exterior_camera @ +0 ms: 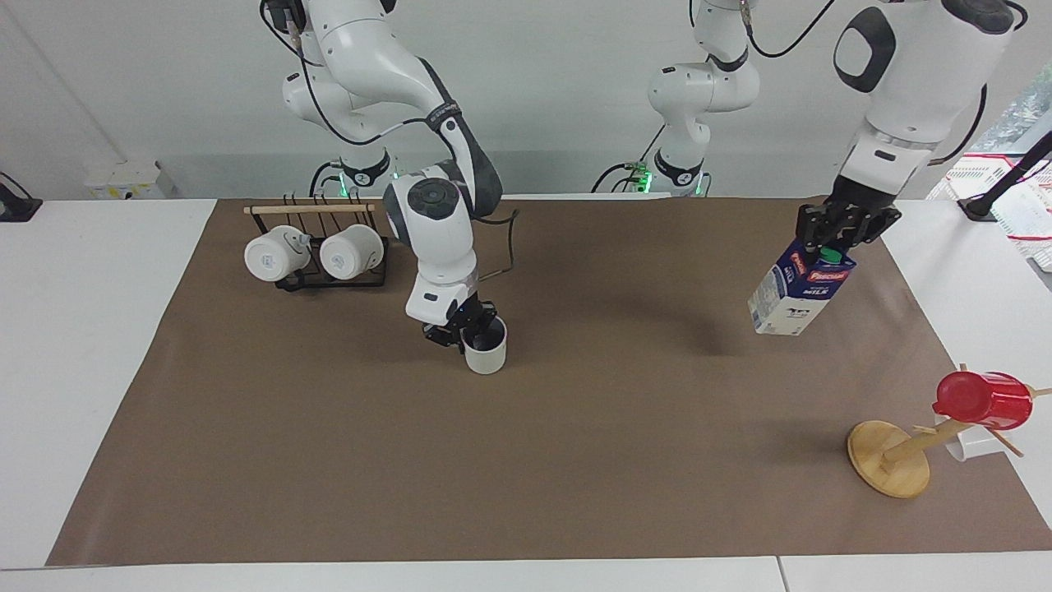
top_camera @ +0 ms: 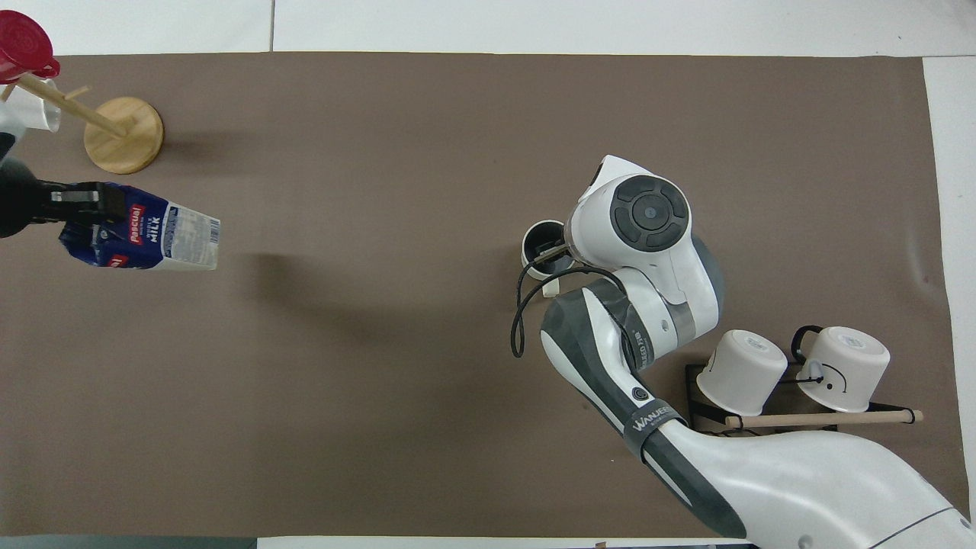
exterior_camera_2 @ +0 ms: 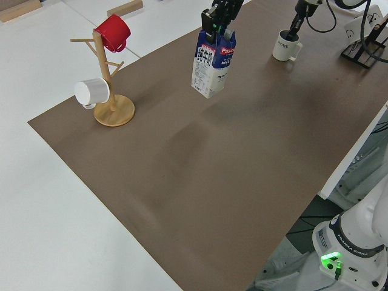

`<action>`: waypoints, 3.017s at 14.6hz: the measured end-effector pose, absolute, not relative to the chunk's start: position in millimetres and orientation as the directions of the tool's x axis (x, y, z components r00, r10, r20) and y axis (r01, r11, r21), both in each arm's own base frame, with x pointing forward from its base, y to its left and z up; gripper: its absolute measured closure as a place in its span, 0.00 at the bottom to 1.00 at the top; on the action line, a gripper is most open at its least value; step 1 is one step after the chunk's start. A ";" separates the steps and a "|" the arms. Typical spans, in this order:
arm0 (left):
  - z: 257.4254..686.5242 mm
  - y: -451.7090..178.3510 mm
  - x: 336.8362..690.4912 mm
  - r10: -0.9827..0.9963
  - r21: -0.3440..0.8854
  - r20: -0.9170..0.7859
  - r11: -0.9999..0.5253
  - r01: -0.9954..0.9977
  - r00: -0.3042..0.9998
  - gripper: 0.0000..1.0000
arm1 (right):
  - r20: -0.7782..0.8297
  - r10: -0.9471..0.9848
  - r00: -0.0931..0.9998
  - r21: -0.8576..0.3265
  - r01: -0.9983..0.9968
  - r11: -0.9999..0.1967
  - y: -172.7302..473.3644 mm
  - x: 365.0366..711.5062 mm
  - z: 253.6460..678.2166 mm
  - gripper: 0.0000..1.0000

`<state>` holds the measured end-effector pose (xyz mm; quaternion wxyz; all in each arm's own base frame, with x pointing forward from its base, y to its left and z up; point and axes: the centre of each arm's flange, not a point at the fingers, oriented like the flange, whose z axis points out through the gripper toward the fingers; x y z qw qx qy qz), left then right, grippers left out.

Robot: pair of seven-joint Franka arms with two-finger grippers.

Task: Place cup and milk on table
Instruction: 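Lift the carton with the left gripper while the right gripper carries the mug, then set the mug down mid-table and withdraw the right gripper, then lower the milk carton beside the mug with the left gripper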

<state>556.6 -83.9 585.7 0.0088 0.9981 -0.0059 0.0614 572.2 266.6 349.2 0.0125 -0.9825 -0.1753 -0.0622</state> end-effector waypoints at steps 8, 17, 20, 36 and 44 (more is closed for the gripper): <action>535.7 -298.5 537.9 0.091 0.039 0.125 -0.995 0.087 0.988 0.59 | 0.173 0.185 0.967 -0.009 0.189 -0.982 182.8 594.1 470.8 0.00; 480.3 -436.6 511.3 0.089 0.018 0.188 -0.996 0.088 0.978 0.59 | 0.064 -0.053 0.997 -0.001 -0.053 -0.999 30.3 563.8 579.3 0.00; 479.8 -439.1 511.6 0.089 0.017 0.191 -0.996 0.087 0.978 0.59 | 0.004 -0.130 0.991 0.005 -0.130 -0.991 -13.3 552.0 614.4 0.00; 466.8 -455.0 489.8 0.055 -0.024 0.155 -0.998 0.060 0.986 0.59 | -0.037 -0.185 0.982 0.011 -0.184 -0.983 -35.1 548.8 628.6 0.00; 467.3 -454.2 491.9 0.070 -0.014 0.161 -0.997 0.074 0.984 0.59 | -0.036 -0.124 0.992 0.016 -0.124 -0.992 -35.9 549.0 628.6 0.00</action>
